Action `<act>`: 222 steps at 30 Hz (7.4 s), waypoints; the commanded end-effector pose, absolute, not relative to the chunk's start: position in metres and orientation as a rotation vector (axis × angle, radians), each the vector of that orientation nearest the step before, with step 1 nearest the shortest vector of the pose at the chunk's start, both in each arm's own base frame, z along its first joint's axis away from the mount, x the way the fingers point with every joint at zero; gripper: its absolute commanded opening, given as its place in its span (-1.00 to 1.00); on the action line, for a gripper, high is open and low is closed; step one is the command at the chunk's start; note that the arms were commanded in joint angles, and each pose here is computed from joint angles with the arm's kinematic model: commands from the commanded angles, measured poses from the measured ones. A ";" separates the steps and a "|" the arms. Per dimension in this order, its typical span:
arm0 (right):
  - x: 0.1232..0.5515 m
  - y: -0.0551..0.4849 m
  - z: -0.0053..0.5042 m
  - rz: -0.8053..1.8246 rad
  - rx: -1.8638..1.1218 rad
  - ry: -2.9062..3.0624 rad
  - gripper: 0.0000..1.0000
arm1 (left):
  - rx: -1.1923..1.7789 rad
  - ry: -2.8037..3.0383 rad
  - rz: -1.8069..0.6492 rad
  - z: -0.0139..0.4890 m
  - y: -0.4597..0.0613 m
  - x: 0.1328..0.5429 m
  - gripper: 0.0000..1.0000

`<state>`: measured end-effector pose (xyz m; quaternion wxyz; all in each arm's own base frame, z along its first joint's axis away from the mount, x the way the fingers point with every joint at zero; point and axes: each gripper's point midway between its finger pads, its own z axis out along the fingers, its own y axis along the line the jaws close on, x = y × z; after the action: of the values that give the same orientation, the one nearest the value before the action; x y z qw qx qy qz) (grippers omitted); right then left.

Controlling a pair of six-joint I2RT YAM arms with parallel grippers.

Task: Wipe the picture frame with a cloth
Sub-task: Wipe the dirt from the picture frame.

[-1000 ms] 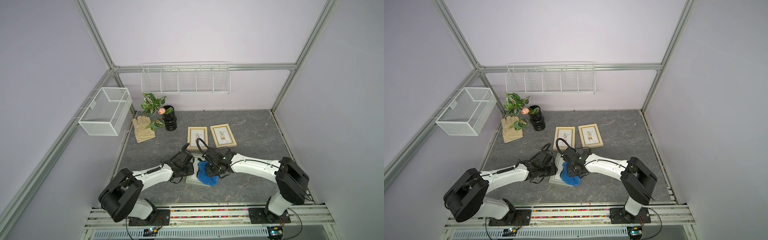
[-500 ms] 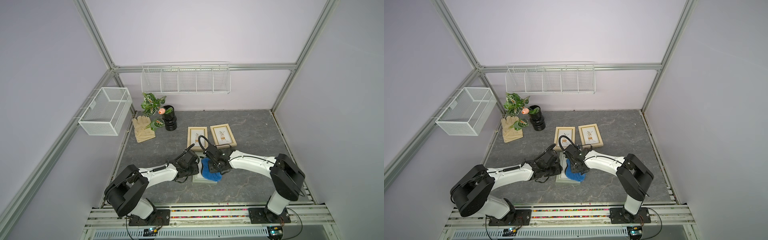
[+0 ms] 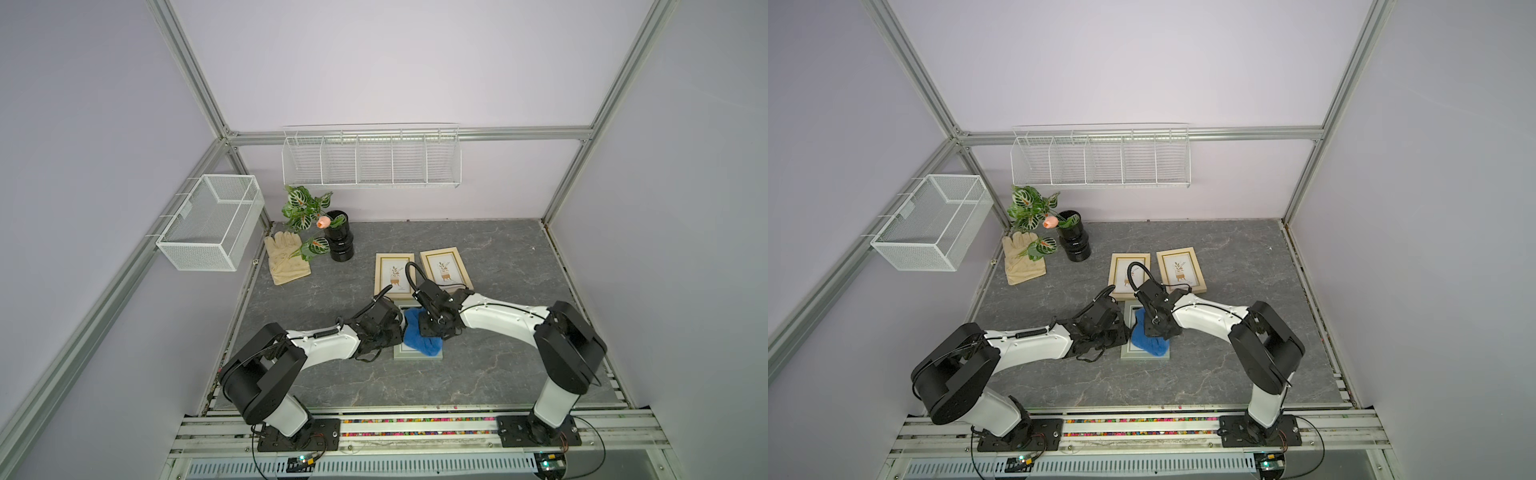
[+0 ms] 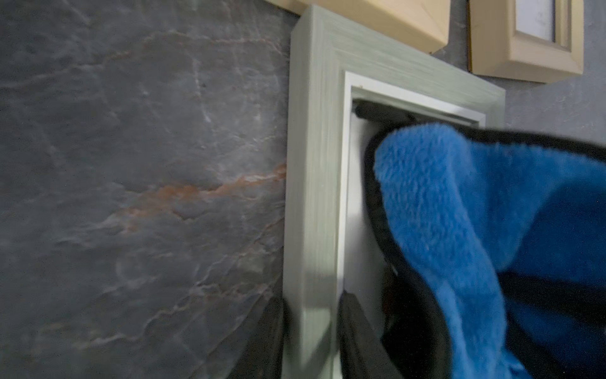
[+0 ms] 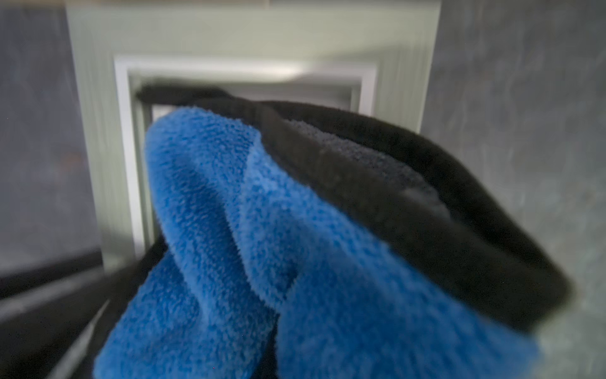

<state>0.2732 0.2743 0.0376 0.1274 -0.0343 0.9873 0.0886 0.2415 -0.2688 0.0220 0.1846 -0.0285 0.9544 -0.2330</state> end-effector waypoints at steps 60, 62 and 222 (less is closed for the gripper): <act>0.312 0.297 0.035 0.317 -0.114 2.824 -0.86 | -0.076 3.115 -0.142 -0.081 -0.182 0.140 -0.40; 0.313 0.278 0.030 0.242 -0.075 2.832 -0.86 | -0.078 3.116 -0.136 -0.082 -0.181 0.139 -0.39; 0.223 0.157 0.049 0.104 0.046 2.826 -0.84 | -0.044 3.198 0.091 -0.095 -0.171 0.113 -0.35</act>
<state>0.2338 0.1997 0.0496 0.1584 0.0088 0.9823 0.0994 0.2242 -0.3172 0.0144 0.1903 -0.0020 0.9486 -0.2526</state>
